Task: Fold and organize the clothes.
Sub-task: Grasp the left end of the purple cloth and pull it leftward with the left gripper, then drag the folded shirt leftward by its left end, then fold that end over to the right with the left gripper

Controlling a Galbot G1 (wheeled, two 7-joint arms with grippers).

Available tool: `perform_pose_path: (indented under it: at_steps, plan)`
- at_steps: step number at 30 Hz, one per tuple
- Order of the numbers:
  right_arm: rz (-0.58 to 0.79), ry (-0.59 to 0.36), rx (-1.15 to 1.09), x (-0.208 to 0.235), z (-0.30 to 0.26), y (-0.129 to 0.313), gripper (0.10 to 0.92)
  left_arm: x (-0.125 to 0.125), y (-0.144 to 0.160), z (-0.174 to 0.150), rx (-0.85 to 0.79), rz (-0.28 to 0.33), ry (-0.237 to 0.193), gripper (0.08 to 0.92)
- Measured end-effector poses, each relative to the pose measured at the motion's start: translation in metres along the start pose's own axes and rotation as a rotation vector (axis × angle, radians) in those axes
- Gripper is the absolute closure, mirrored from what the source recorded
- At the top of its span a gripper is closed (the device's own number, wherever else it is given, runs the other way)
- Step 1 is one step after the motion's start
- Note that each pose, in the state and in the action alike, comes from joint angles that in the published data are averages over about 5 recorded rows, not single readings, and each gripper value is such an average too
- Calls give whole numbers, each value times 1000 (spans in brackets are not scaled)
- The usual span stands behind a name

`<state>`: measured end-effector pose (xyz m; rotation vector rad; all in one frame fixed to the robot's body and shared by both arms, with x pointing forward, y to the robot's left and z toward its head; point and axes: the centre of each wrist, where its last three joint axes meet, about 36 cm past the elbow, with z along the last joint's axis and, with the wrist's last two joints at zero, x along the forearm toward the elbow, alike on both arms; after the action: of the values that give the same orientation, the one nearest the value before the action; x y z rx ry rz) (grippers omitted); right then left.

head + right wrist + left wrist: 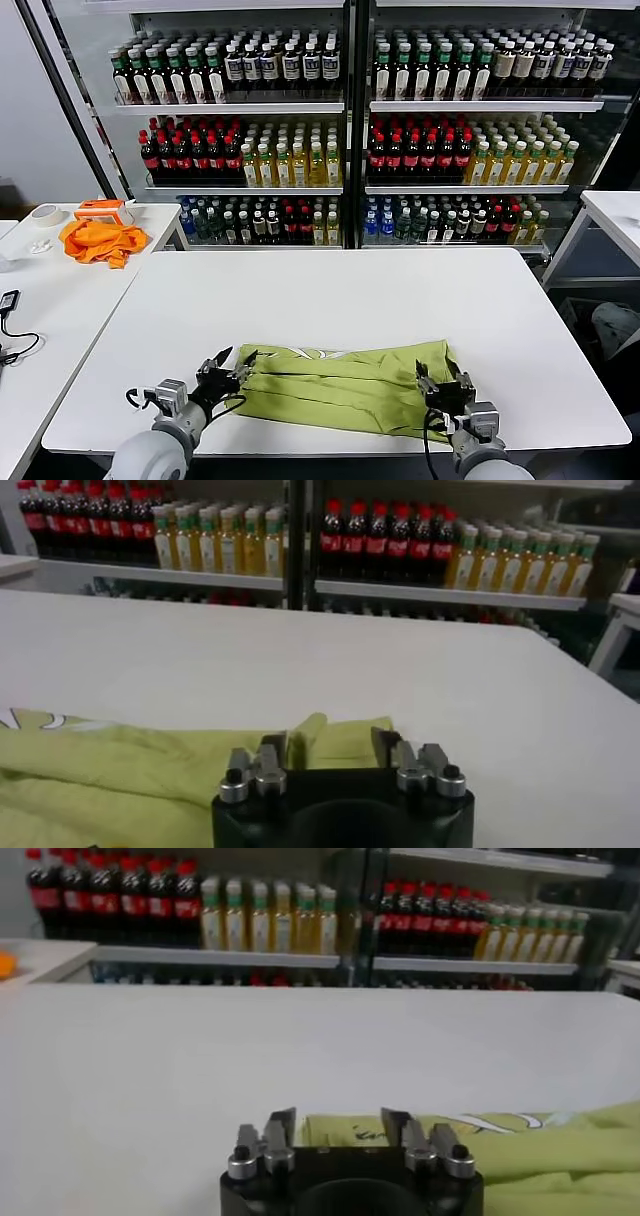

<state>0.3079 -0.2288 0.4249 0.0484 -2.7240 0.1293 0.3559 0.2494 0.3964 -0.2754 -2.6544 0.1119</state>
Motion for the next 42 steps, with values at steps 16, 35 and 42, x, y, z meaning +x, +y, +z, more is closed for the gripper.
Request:
perform_pose_path:
  at_steps: [16,35,42]
  plan:
    - [12,-17,0,5,0,0,200,-6,-38,21,85,-105,52,416]
    - [2,-58,0,12,-7,-4,200,-10,-35,24,-45,-204,39,901]
    - [1,-74,7,9,-11,-5,200,12,-1,12,-201,-358,9,902]
